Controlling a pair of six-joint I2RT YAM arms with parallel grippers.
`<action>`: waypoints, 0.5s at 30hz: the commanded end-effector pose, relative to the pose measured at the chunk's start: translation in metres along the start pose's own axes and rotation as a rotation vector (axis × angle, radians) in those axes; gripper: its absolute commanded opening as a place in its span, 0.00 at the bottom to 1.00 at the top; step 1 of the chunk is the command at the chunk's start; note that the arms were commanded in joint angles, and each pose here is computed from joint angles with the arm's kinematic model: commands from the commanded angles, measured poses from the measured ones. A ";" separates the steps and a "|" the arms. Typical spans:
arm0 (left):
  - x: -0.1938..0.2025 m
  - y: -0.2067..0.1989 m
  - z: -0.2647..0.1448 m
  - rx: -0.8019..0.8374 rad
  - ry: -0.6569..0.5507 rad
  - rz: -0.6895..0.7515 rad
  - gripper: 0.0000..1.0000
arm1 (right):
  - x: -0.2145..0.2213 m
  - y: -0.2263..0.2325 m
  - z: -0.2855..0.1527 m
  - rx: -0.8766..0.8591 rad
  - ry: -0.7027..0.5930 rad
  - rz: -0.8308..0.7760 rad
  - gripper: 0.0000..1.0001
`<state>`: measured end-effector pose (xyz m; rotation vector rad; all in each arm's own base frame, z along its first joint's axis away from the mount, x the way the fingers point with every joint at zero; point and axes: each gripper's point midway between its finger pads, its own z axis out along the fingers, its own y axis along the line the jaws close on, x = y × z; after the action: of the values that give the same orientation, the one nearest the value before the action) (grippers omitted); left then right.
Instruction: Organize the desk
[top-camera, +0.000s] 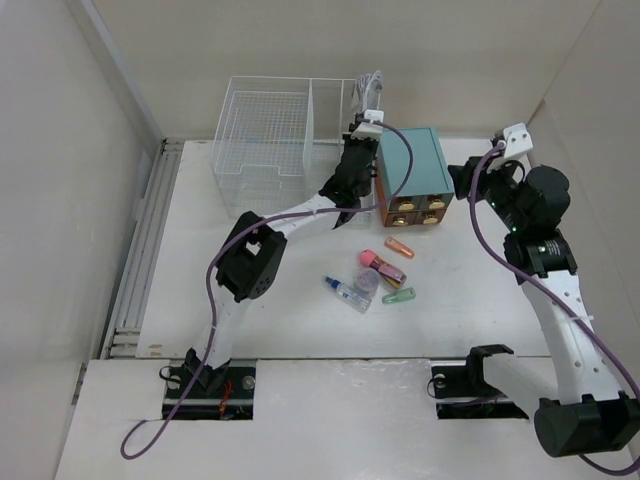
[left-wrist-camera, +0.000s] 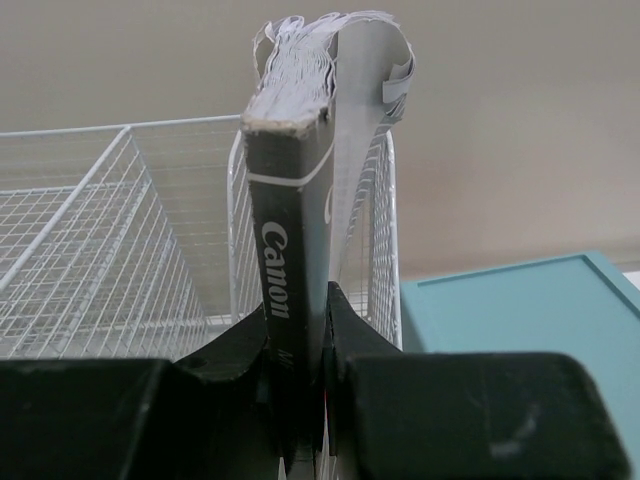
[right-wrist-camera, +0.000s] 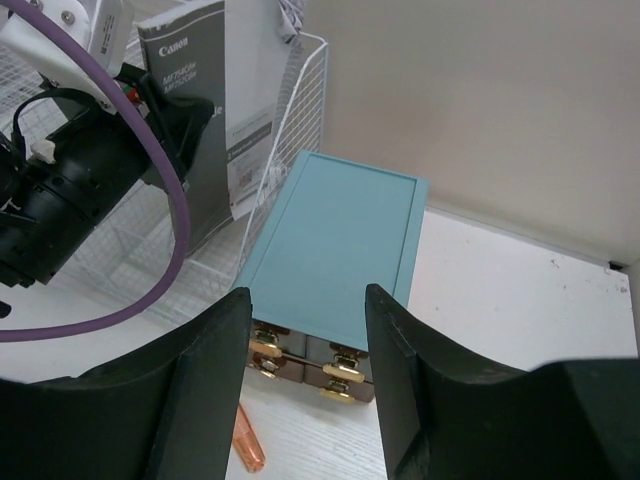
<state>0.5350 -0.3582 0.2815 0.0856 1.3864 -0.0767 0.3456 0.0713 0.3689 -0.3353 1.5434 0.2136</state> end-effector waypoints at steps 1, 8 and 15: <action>-0.098 0.020 0.000 -0.062 -0.289 -0.183 0.00 | -0.015 0.002 0.002 -0.021 -0.064 -0.022 0.55; -0.083 0.023 0.001 -0.067 -0.314 -0.185 0.00 | -0.010 0.004 0.005 -0.032 -0.056 -0.019 0.55; -0.048 0.020 0.005 -0.062 -0.260 -0.172 0.00 | -0.010 0.002 0.005 -0.023 -0.055 -0.019 0.55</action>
<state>0.5420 -0.3511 0.2740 0.0253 1.2959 -0.0836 0.3490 0.0752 0.3601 -0.3517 1.5548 0.2325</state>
